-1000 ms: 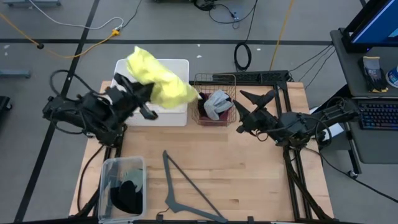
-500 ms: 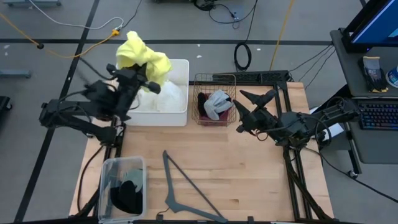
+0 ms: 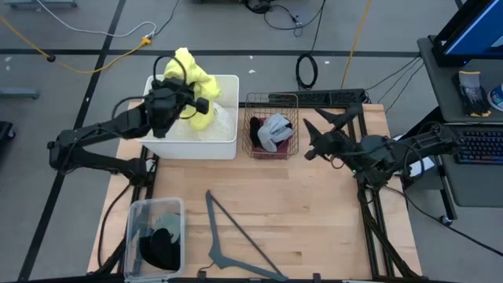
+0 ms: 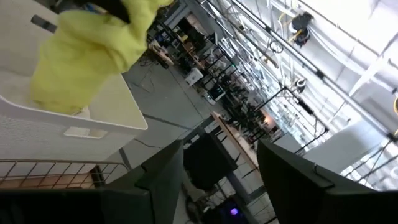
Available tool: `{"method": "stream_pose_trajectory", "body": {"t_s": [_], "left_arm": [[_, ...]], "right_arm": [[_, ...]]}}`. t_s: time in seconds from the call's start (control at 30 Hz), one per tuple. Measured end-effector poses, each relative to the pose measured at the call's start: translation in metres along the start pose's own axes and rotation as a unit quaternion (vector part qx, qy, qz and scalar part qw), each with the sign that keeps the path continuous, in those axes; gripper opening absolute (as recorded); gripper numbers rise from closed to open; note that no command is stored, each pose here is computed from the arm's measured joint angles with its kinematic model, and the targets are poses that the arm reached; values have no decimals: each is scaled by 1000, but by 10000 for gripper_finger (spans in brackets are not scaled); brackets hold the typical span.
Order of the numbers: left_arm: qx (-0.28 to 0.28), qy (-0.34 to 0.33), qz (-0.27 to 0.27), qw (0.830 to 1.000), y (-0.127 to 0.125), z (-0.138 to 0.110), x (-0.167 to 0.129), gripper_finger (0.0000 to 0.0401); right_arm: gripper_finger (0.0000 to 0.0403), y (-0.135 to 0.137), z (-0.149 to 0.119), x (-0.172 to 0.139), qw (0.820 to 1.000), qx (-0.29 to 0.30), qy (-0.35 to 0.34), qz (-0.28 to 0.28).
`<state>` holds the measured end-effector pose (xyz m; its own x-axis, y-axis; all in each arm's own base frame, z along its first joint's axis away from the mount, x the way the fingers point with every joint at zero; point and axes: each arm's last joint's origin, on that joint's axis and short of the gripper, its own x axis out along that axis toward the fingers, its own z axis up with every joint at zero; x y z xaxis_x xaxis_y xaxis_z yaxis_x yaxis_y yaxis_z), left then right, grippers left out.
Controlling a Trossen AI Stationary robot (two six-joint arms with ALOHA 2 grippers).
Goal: Pick & Place Cloths
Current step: Put the yellow shirt into the white bin
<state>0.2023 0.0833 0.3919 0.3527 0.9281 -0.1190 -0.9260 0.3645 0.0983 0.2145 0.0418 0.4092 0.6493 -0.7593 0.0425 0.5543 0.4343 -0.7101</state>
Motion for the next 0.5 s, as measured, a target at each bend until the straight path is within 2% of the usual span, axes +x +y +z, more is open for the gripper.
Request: {"method": "stream_pose_trajectory", "body": {"t_s": [0.13, 0.27, 0.5], "left_arm": [[-13, 42, -22, 999, 8, -9, 13, 6], [-29, 99, -38, 994, 16, -21, 27, 6], [-51, 205, -48, 976, 21, -45, 50, 6]], "right_arm": [[199, -9, -18, -8, 999, 45, -3, -1], [199, -20, -37, -18, 993, 114, -33, 20], [199, -33, -67, -35, 958, 240, -117, 101]]}}
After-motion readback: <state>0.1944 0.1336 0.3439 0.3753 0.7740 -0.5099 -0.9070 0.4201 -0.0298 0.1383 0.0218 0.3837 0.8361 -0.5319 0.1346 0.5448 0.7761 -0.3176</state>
